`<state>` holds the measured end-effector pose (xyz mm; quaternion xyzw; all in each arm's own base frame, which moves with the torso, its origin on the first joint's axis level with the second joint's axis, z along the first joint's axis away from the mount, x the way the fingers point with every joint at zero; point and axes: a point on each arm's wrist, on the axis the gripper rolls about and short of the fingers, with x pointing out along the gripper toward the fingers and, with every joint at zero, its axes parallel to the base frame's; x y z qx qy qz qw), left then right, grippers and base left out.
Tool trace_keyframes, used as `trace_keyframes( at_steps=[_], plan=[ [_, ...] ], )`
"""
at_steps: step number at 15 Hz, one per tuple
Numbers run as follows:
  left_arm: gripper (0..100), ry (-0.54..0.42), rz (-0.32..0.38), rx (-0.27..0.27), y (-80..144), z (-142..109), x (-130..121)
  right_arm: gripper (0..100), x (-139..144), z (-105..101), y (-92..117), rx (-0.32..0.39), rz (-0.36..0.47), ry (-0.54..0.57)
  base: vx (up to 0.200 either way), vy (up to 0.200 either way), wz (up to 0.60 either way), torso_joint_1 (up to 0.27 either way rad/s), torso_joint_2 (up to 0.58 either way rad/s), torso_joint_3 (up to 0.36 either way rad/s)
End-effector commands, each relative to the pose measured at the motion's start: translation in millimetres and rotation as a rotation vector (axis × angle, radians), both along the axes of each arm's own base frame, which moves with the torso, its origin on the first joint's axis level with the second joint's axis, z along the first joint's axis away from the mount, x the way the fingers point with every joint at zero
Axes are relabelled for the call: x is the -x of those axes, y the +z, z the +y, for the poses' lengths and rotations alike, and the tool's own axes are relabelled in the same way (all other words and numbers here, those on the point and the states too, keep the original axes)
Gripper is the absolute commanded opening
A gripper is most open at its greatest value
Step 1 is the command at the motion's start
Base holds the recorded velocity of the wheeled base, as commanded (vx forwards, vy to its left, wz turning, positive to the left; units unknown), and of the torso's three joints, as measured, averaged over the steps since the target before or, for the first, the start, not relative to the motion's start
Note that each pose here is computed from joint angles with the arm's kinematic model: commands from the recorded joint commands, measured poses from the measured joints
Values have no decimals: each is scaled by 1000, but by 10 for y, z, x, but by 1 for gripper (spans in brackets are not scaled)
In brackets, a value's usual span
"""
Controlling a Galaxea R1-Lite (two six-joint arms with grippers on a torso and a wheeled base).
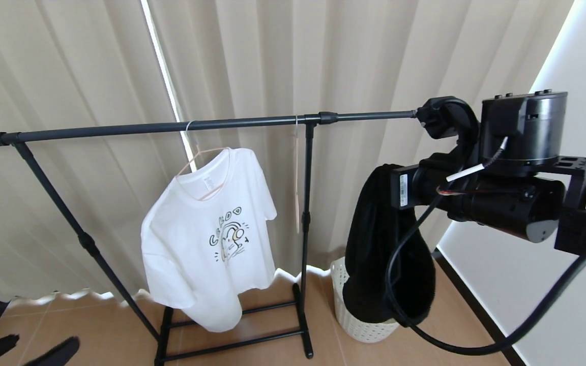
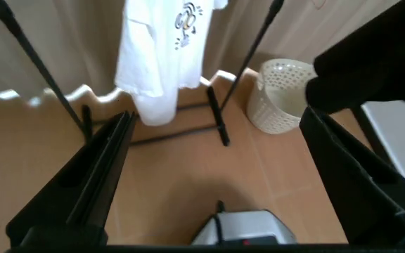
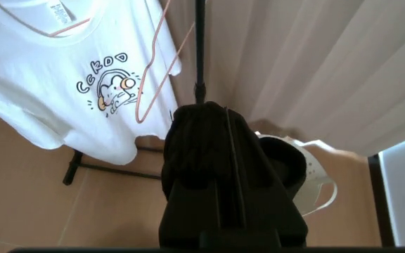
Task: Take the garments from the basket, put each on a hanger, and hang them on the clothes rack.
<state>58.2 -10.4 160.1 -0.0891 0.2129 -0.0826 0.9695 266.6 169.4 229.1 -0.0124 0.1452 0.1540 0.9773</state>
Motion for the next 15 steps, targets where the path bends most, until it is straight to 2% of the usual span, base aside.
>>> trace_keyframes(
  at_steps=[1, 3, 4, 7, 8, 9, 11, 13, 15],
  plan=[
    [100, -166, 305, 75, 240, -788, -1174, 0, -143, 108, -124, 6, 17, -2, 0, 0, 0, 0, 0, 0],
    [100, -228, 362, 36, 184, -1150, -1478, 0, -154, 114, -117, 0, 6, -3, 0, 0, 0, 0, 0, 0],
    [100, -240, 374, 41, 192, -1297, -1611, 0, -158, 117, -115, -3, 4, -4, 0, 0, 0, 0, 0, 0],
    [100, -259, 403, 121, 209, -1683, -1807, 0, -97, 238, -125, -23, 12, 28, 0, 0, 0, 0, 0, 0],
    [100, -259, 403, 121, 209, -1683, -1807, 0, -97, 238, -125, -23, 12, 28, 0, 0, 0, 0, 0, 0],
    [100, -303, 405, 112, 179, -1912, -1877, 0, -40, 364, -121, -33, 11, 43, 0, 0, 0, 0, 0, 0],
    [100, -338, 409, 103, 130, -2100, -1922, 0, -15, 484, -123, -40, 8, 45, 0, 0, 0, 0, 0, 0],
    [100, -371, 415, 92, 78, -2264, -1931, 0, -7, 512, -149, -36, 14, 49, 0, 0, 0, 0, 0, 0],
    [100, -391, 401, 100, 118, -2329, -1922, 0, -10, 514, -154, -35, 15, 49, 0, 0, 0, 0, 0, 0]
  ],
)
